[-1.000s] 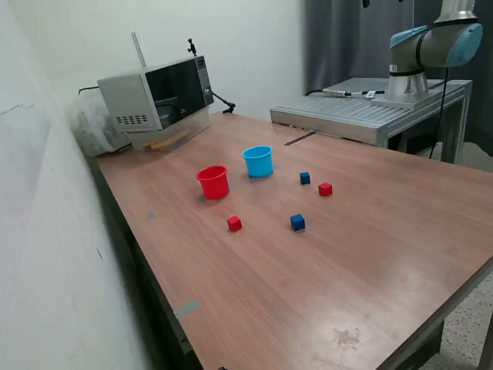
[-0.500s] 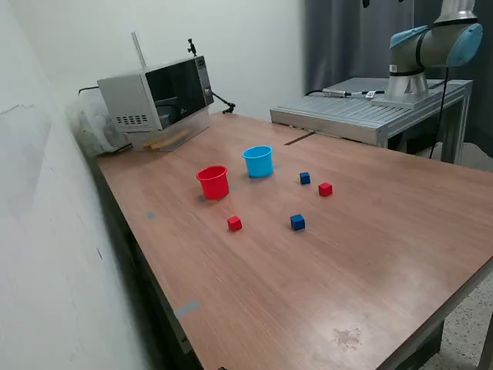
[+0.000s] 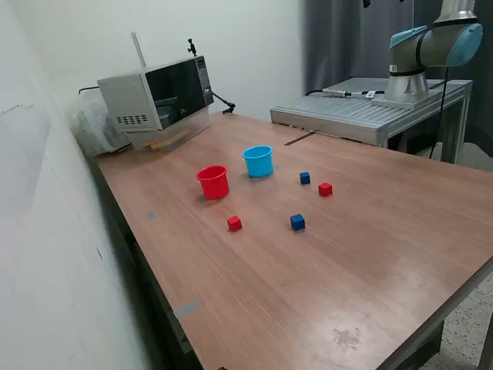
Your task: Place red objects in the red bin, and blue objects in the blue bin.
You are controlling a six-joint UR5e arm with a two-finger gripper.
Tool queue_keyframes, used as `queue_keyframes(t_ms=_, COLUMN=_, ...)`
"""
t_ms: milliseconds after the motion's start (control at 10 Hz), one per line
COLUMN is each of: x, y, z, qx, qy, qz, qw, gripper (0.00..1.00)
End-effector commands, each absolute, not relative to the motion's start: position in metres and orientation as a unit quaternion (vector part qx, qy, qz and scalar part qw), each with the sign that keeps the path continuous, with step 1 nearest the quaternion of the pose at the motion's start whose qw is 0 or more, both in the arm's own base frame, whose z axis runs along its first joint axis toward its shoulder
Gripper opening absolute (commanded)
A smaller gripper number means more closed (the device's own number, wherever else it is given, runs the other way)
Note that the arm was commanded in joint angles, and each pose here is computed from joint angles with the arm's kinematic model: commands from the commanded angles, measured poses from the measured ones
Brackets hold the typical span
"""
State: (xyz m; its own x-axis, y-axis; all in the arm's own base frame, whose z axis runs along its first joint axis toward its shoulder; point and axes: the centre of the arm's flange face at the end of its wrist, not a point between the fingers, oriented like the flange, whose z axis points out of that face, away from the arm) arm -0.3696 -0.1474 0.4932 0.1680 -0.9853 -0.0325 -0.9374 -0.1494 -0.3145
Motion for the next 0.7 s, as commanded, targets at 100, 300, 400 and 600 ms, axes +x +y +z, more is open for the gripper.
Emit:
queue_keyframes(t_ms=100, x=-0.3711, y=-0.1493, z=0.4969, qx=-0.754, qy=0.639, qz=-0.086, qw=0.127, gripper=1.0)
queue_keyframes(t_ms=300, x=-0.3718, y=-0.1501, z=0.4974, qx=-0.755, qy=0.639, qz=-0.083, qw=0.124, gripper=1.0)
queue_keyframes(t_ms=400, x=-0.3721, y=-0.1503, z=0.4982, qx=-0.755, qy=0.639, qz=-0.083, qw=0.122, gripper=1.0)
queue_keyframes(t_ms=600, x=-0.3781, y=-0.1484, z=0.5044, qx=-0.749, qy=0.651, qz=-0.064, qw=0.109, gripper=1.0)
